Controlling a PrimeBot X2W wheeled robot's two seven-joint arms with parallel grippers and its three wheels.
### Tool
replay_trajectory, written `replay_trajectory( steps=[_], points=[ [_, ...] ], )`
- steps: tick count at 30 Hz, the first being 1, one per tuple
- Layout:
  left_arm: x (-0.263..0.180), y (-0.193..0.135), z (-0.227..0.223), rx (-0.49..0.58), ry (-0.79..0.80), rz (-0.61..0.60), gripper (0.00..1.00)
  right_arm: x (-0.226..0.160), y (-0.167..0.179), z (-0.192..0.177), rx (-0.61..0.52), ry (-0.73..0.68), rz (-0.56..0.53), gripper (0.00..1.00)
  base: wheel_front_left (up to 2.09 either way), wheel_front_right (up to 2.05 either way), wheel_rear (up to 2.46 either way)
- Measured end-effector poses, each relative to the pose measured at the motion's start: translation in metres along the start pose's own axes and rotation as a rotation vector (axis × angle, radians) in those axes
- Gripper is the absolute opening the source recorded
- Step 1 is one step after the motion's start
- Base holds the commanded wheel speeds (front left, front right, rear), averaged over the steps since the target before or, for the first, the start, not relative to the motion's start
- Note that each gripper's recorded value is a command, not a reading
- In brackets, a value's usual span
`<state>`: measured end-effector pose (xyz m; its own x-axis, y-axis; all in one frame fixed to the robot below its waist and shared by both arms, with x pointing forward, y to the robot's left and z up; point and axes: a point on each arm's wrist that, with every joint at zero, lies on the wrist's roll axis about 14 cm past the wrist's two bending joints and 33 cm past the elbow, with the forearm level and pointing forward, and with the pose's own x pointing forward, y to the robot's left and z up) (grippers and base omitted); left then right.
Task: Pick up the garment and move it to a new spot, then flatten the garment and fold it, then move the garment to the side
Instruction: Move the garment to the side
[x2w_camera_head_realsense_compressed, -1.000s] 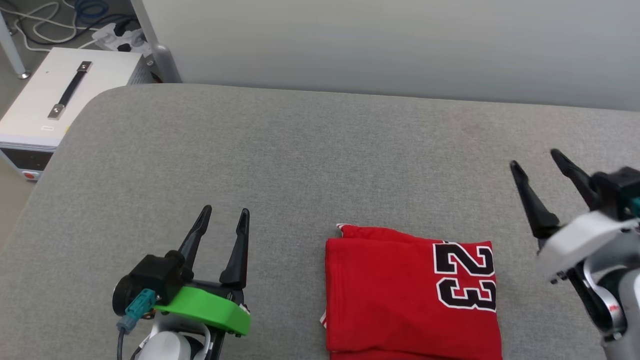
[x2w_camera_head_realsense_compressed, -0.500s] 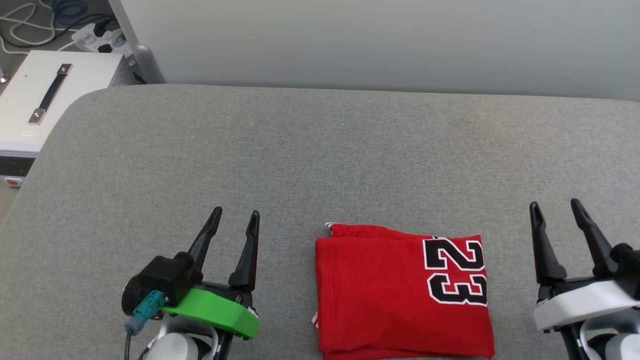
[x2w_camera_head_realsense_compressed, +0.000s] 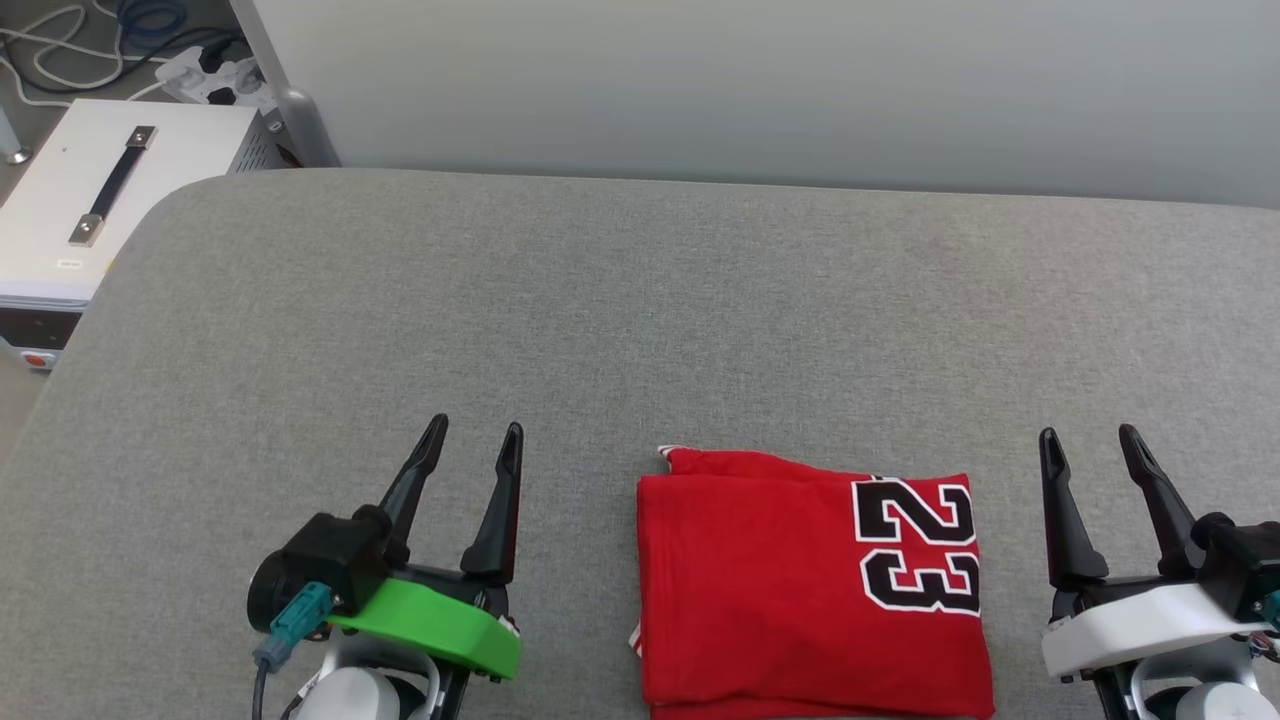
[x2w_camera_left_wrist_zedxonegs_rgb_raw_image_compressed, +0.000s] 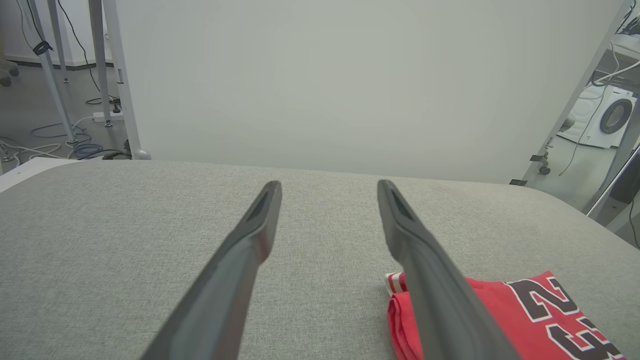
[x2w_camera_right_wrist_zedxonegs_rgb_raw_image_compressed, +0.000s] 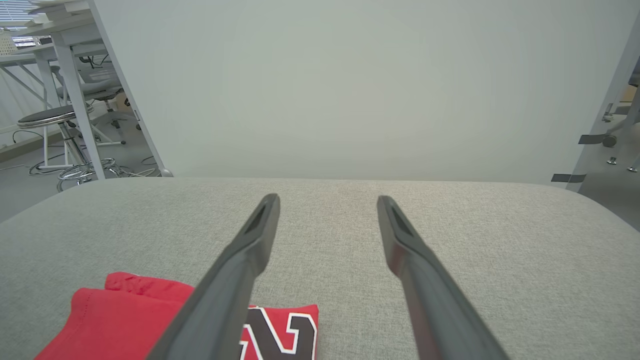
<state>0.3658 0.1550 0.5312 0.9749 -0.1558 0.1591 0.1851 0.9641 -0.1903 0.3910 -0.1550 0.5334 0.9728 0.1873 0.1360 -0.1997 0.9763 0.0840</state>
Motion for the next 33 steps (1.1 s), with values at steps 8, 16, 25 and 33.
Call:
replay_trajectory(
  steps=[8, 16, 25, 33],
  points=[
    [0.000, 0.000, 0.000, 0.000, 0.001, 0.000, 1.00, 0.000, 0.001, -0.004, -0.003, 0.024, 0.005, 1.00, 0.00, 0.00, 0.00],
    [0.000, 0.003, -0.011, -0.032, 0.029, 0.015, 1.00, -0.005, 0.014, -0.045, 0.041, 0.347, 0.074, 1.00, 0.00, 0.00, 0.00],
    [0.003, 0.002, -0.027, -0.032, 0.078, 0.010, 1.00, -0.023, 0.021, -0.085, 0.063, 0.828, 0.123, 1.00, 0.00, 0.00, 0.00],
    [0.004, 0.014, -0.032, -0.022, 0.094, 0.042, 1.00, -0.036, 0.017, -0.113, 0.001, 1.074, 0.117, 1.00, 0.00, 0.00, 0.00]
  ],
)
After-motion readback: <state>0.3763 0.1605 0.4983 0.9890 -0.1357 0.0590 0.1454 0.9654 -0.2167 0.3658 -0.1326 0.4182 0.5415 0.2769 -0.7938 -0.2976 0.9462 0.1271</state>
